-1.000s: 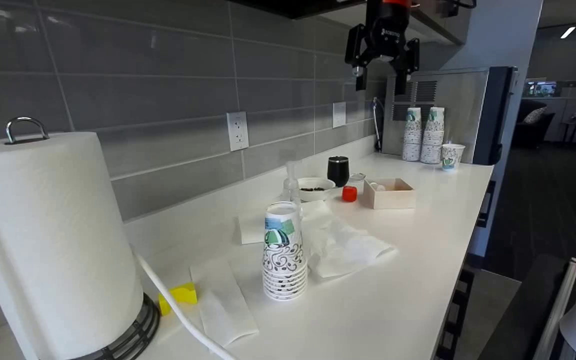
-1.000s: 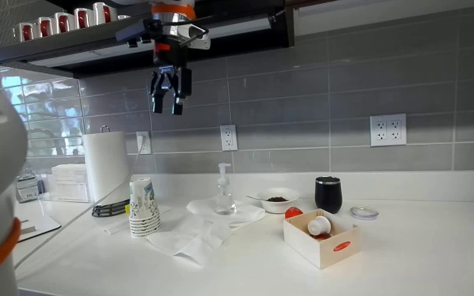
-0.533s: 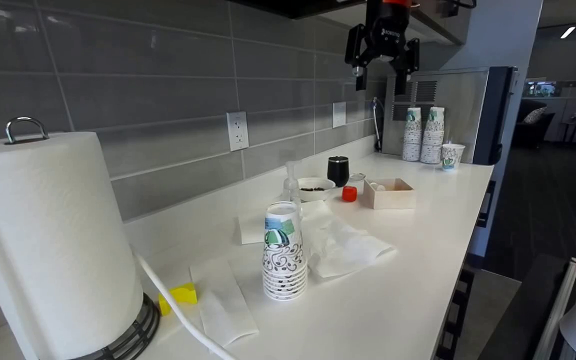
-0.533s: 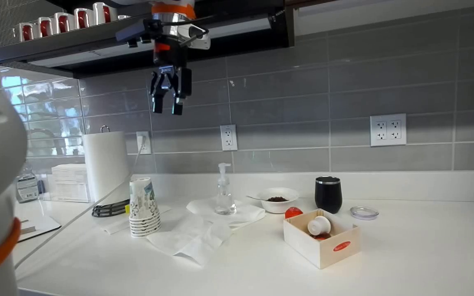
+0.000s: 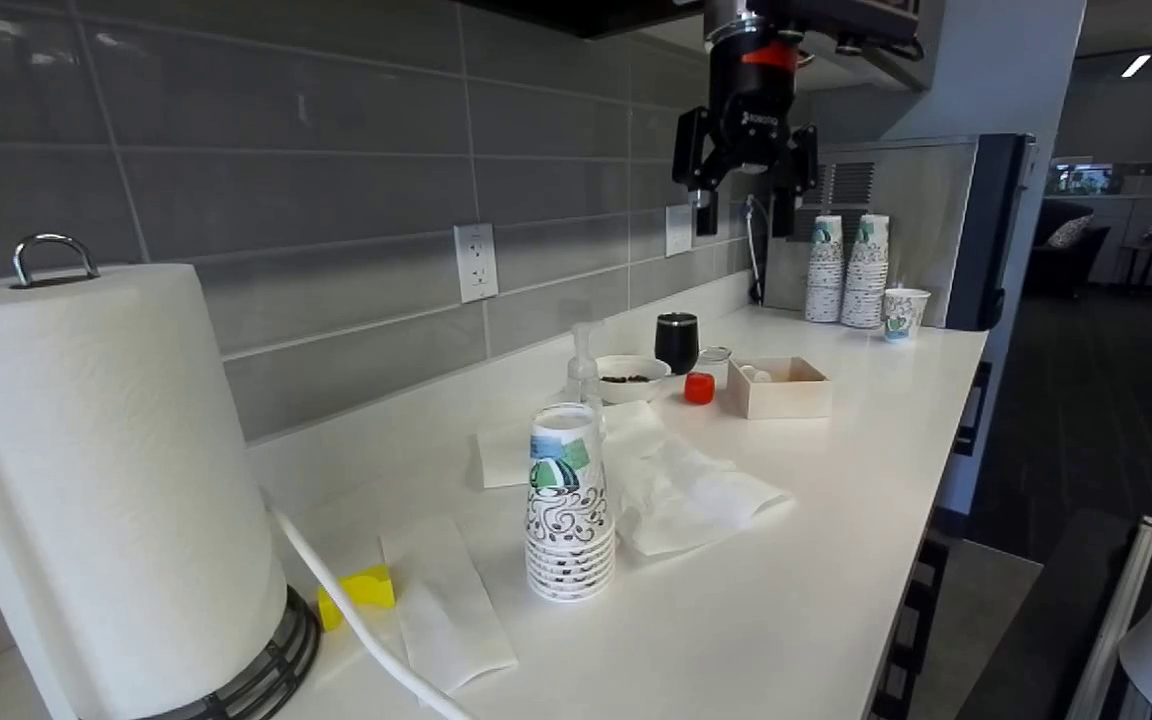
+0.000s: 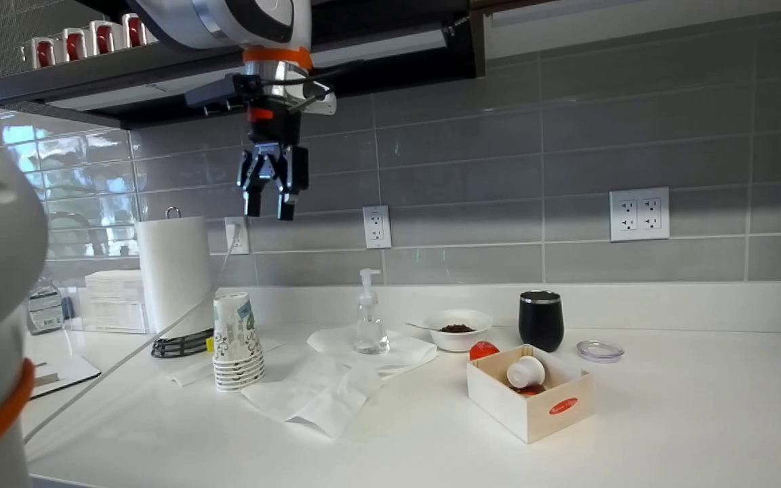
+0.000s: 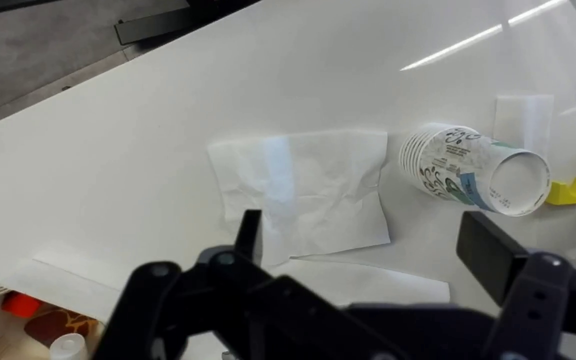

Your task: Move the stacked cups to the right

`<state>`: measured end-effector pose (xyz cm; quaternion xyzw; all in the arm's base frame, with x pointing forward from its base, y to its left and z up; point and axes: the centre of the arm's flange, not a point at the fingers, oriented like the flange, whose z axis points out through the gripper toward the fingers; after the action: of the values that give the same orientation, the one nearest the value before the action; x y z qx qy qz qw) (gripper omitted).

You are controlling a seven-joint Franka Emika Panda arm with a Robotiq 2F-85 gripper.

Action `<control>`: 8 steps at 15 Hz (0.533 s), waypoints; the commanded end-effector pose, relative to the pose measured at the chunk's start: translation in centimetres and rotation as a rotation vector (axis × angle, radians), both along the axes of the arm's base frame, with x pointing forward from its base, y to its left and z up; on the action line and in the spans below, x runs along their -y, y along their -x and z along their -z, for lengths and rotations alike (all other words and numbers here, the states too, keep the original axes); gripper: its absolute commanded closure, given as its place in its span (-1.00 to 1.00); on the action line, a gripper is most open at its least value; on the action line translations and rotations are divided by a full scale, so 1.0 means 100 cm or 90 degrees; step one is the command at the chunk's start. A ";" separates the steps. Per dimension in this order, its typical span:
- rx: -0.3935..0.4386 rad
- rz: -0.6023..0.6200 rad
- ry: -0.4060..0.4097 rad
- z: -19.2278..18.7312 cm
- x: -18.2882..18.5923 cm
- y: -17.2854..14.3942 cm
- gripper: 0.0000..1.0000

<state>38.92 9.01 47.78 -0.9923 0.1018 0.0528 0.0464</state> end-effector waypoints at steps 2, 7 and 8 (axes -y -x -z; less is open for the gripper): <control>0.049 -0.023 -0.006 0.043 -0.028 -0.015 -1.00; 0.100 -0.070 -0.028 0.075 -0.065 -0.044 -1.00; 0.106 -0.085 -0.034 0.081 -0.075 -0.049 -1.00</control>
<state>41.74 14.06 41.51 -0.9968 0.0569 -0.0129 0.0553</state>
